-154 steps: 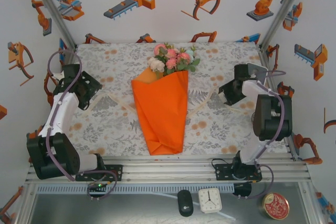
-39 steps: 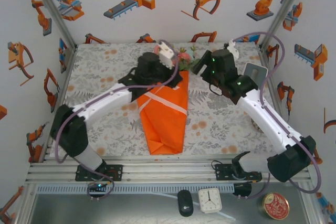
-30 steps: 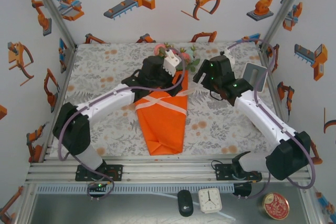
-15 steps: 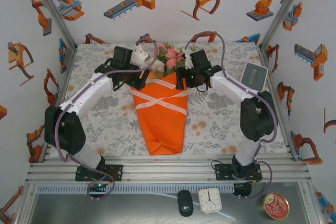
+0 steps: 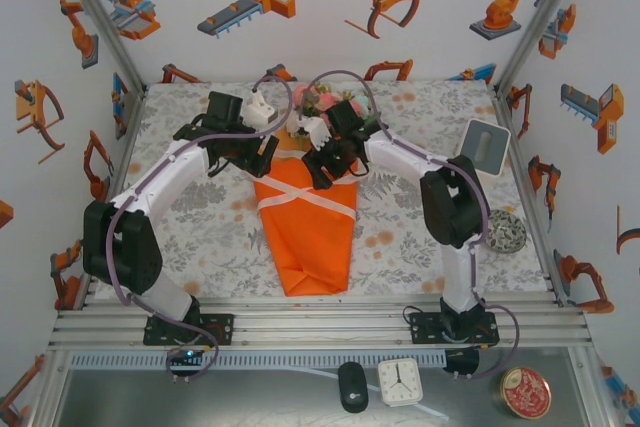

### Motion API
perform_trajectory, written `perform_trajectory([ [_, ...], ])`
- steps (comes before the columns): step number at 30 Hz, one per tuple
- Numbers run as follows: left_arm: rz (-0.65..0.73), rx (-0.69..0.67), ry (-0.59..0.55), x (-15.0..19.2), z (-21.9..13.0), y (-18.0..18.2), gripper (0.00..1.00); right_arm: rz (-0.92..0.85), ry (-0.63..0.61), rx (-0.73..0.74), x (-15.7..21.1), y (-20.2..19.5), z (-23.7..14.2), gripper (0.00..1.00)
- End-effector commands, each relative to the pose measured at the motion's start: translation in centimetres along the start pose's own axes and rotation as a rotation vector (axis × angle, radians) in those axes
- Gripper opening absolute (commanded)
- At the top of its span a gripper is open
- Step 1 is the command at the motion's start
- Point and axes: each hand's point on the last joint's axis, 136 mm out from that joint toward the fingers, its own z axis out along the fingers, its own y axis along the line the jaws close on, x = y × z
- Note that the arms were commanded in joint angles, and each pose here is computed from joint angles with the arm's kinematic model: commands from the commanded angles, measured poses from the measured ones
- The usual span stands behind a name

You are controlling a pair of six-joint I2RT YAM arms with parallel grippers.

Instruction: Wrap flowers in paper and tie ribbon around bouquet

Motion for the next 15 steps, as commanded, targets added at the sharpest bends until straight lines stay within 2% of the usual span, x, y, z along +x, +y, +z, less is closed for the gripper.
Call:
perform_trajectory([
  [1,0.02,0.03,-0.013,-0.2,-0.3,-0.6,0.69,-0.024,0.033,-0.013,0.4,0.5,-0.8,0.55],
  [2,0.017,0.035,-0.013,-0.3,-0.1,-0.6,0.69,-0.027,0.036,-0.003,0.5,0.4,-0.9,0.5],
  [7,-0.015,0.049,-0.018,-0.4,0.2,-0.7,0.69,-0.048,0.002,0.048,-1.1,-0.1,-2.4,0.04],
  [8,-0.025,0.06,-0.026,-0.5,0.3,-0.9,0.69,-0.053,-0.016,0.037,-1.6,0.2,-2.9,0.0],
  [14,-0.151,0.082,-0.052,-1.1,2.2,-1.1,0.71,-0.061,-0.188,0.021,-5.5,2.3,-7.7,0.0],
  [15,-0.173,0.042,-0.045,-1.0,2.9,-0.5,0.72,-0.069,-0.221,0.023,-5.8,2.6,-8.5,0.0],
])
